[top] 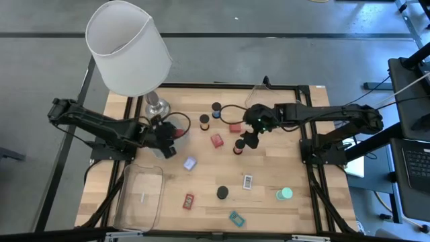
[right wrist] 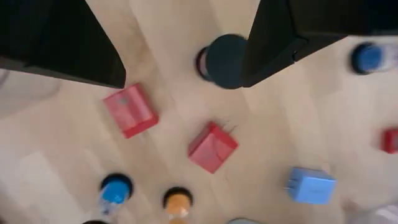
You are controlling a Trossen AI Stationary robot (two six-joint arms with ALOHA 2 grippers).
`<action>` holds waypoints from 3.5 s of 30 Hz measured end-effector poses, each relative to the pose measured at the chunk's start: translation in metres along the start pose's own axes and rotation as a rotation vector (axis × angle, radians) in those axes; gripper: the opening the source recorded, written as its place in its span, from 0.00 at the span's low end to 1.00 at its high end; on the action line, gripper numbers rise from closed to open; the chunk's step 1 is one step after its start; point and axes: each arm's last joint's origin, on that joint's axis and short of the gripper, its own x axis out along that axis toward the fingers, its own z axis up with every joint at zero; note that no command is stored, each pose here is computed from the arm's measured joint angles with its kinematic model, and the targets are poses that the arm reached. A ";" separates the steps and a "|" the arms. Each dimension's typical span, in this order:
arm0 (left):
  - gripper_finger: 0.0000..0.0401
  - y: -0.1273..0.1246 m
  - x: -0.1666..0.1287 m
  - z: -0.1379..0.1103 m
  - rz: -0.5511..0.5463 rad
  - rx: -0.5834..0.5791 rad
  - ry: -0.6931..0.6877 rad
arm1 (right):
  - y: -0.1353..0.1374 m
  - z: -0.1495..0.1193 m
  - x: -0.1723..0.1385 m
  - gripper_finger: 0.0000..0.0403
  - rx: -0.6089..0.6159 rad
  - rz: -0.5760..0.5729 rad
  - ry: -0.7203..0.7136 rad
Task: Pick & Place Office items
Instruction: Put the right red charger adapter into the gray bin, then put the red hourglass into the top transparent bin
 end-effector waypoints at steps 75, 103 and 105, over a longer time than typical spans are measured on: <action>0.53 -0.017 0.004 0.035 0.239 0.069 0.234 | 0.011 -0.005 -0.001 0.80 -0.011 -0.001 0.004; 0.53 -0.020 0.001 0.044 0.394 -0.043 -0.033 | 0.062 -0.025 0.024 0.80 -0.251 -0.028 -0.025; 0.53 -0.020 0.001 0.044 0.394 -0.044 -0.033 | 0.063 -0.024 0.027 0.80 -0.292 -0.049 -0.041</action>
